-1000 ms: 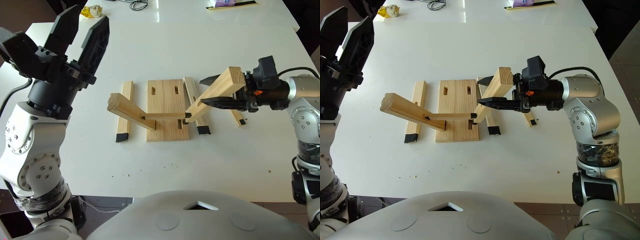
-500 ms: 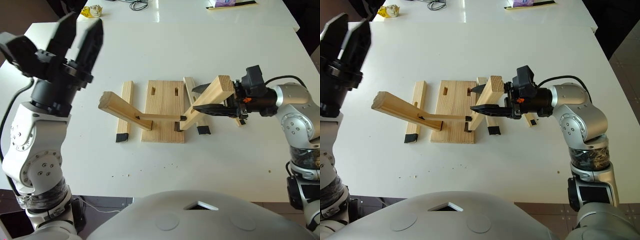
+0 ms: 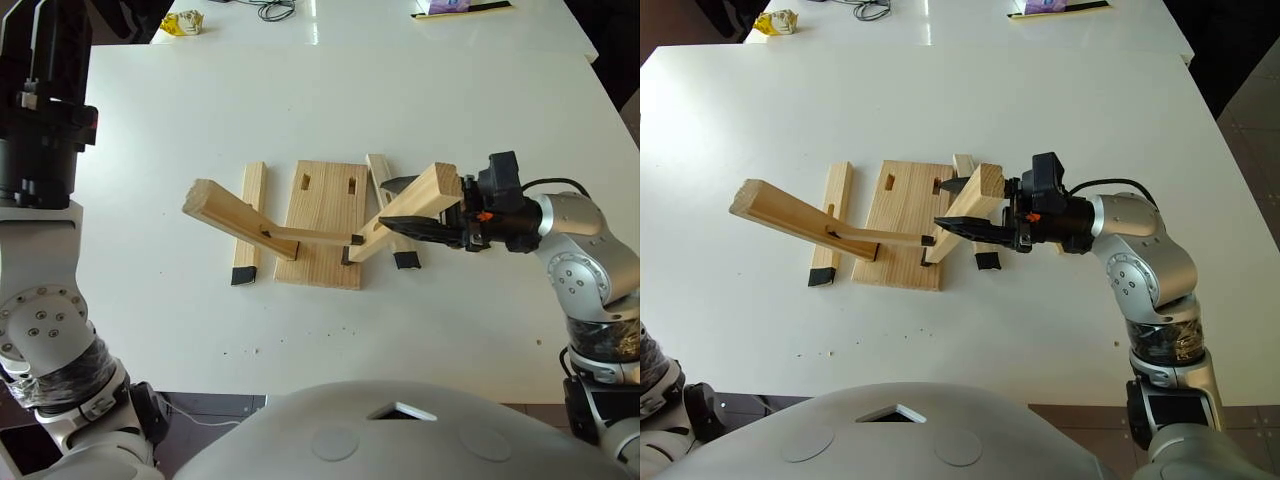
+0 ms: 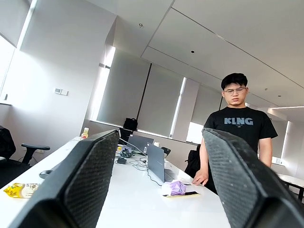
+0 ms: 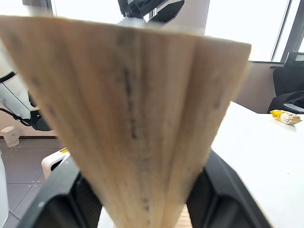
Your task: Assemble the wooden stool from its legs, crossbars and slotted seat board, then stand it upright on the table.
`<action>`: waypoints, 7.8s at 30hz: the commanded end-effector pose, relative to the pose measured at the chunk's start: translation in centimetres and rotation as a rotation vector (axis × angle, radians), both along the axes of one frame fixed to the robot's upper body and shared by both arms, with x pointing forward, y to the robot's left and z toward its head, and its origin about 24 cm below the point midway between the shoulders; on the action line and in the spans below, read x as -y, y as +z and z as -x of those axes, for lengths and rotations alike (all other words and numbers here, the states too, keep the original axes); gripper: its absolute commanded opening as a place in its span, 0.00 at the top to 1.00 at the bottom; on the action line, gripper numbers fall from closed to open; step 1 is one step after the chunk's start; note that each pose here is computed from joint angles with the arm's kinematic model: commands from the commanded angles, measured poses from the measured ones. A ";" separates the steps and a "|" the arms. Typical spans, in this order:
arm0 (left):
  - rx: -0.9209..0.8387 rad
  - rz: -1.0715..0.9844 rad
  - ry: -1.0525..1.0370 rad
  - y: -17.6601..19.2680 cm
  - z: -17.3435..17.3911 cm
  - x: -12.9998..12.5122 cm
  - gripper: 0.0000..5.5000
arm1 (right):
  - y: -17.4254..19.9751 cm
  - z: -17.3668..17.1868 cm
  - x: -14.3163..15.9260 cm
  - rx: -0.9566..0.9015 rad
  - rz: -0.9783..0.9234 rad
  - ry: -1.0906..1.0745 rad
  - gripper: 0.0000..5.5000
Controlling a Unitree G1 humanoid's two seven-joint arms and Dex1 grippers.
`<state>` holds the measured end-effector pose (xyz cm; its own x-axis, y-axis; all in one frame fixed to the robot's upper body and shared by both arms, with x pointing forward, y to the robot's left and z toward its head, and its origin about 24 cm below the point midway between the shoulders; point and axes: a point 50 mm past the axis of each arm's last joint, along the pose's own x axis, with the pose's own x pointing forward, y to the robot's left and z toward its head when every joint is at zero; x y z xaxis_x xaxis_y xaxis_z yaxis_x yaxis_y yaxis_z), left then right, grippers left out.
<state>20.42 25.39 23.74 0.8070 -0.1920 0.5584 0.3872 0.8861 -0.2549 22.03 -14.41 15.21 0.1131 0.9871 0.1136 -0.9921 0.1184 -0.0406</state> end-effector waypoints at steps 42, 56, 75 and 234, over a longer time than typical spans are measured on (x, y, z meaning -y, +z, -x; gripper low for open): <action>-0.151 0.081 0.069 -5.0 0.1 -0.3 0.42 | -1.3 2.1 -1.6 -0.015 0.090 -0.032 0.63; -0.147 0.114 0.001 -5.5 -0.3 2.6 0.42 | -1.2 1.1 -2.8 -0.026 0.206 -0.057 0.63; -0.164 0.172 0.046 -7.5 -0.1 3.3 0.42 | -1.9 0.0 -4.4 -0.073 0.384 -0.049 0.63; -0.444 -0.188 0.083 -13.5 -1.9 2.5 0.72 | -2.0 -7.8 -11.4 -0.070 0.828 0.225 0.63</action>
<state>21.47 24.98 11.12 0.9868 -0.0586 0.1511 0.0898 0.9737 -0.2093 30.63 -2.91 18.20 -0.0133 0.8452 -0.5343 -0.9861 -0.0996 -0.1330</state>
